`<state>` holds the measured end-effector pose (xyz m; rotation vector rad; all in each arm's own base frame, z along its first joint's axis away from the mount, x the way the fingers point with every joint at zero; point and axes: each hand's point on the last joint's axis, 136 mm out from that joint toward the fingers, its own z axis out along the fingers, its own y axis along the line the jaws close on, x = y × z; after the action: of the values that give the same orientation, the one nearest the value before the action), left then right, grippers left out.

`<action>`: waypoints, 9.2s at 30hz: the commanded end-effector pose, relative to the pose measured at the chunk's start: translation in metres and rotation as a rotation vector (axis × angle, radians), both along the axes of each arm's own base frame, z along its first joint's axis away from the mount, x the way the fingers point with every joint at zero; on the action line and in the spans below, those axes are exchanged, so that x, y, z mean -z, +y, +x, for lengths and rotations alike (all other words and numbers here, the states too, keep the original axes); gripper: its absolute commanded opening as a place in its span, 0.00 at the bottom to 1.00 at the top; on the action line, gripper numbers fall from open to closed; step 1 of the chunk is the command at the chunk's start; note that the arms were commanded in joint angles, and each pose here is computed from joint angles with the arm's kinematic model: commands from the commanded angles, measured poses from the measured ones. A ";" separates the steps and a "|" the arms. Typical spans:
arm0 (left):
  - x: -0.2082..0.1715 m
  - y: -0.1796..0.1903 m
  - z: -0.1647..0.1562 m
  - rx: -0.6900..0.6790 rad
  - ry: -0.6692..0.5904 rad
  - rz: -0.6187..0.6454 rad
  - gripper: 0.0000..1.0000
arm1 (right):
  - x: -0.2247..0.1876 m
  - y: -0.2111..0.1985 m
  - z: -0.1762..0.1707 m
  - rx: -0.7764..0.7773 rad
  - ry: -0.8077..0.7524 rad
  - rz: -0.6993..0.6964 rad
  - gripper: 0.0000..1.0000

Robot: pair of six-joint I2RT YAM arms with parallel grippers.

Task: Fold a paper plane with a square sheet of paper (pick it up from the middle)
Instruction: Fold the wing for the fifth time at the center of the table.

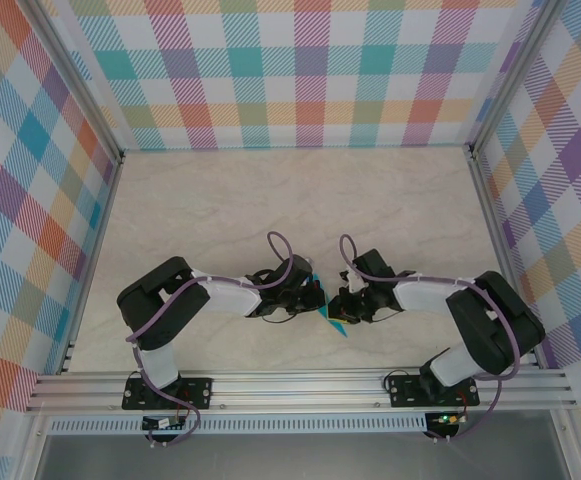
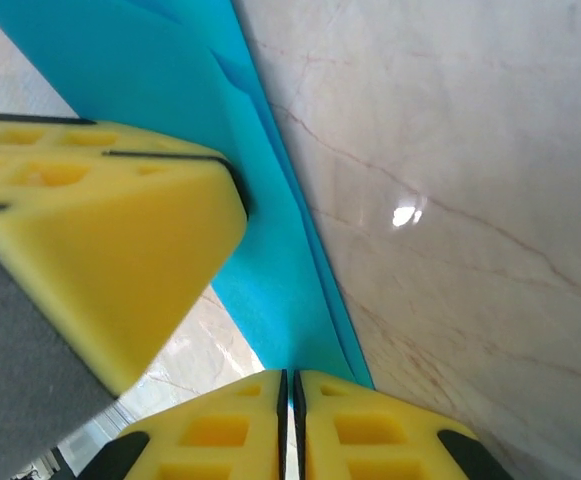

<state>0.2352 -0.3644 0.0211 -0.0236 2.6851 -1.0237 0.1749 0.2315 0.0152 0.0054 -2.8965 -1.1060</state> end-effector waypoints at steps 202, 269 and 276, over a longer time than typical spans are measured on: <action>0.030 0.033 0.024 -0.034 0.029 0.088 0.16 | -0.019 0.035 0.032 0.021 0.005 0.086 0.04; 0.021 0.029 0.034 0.002 -0.005 0.138 0.16 | 0.001 -0.053 -0.050 0.088 0.019 -0.144 0.18; -0.035 0.022 0.044 0.003 -0.091 0.119 0.31 | -0.033 -0.063 -0.023 0.136 -0.151 -0.188 0.28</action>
<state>0.2763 -0.3486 0.0287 0.0258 2.6888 -0.9048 0.1444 0.1772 0.0410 -0.1216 -3.1013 -0.9618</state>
